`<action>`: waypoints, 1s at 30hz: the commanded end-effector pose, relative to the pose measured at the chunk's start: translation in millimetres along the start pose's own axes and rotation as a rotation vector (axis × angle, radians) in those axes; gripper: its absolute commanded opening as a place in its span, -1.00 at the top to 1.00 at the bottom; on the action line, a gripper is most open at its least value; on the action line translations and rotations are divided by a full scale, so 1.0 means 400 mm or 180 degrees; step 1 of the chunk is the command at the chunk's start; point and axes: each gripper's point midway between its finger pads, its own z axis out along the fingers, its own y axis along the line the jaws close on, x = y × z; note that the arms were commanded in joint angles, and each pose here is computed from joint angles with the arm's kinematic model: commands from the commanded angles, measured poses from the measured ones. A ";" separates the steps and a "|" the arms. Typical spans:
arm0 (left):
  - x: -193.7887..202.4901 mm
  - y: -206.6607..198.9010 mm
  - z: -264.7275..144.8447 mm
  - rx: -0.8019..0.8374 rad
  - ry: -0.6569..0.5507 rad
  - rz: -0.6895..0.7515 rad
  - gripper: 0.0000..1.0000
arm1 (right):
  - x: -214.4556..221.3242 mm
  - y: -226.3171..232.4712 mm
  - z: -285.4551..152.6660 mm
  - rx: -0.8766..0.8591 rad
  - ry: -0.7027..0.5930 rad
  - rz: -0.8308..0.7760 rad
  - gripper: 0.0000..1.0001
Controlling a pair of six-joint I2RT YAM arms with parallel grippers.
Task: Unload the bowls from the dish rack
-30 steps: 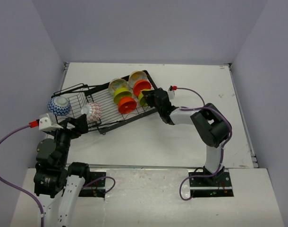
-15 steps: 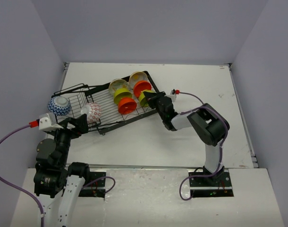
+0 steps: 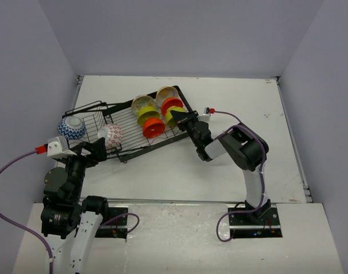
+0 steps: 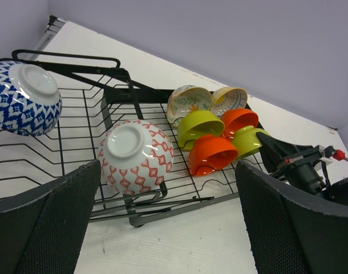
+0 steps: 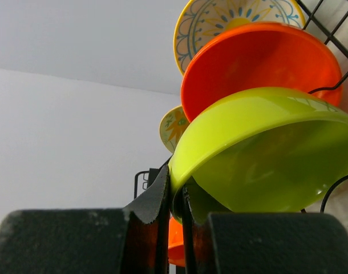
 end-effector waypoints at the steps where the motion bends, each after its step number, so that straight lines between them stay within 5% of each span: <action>1: -0.012 -0.013 0.008 0.0085 -0.0060 0.0043 -1.00 | -0.017 0.182 -0.021 -0.0897 -0.0066 0.0049 1.00; 30: -0.015 -0.015 0.005 0.0099 -0.0081 0.0040 -1.00 | -0.066 0.452 -0.138 -0.1798 0.0087 -0.0323 1.00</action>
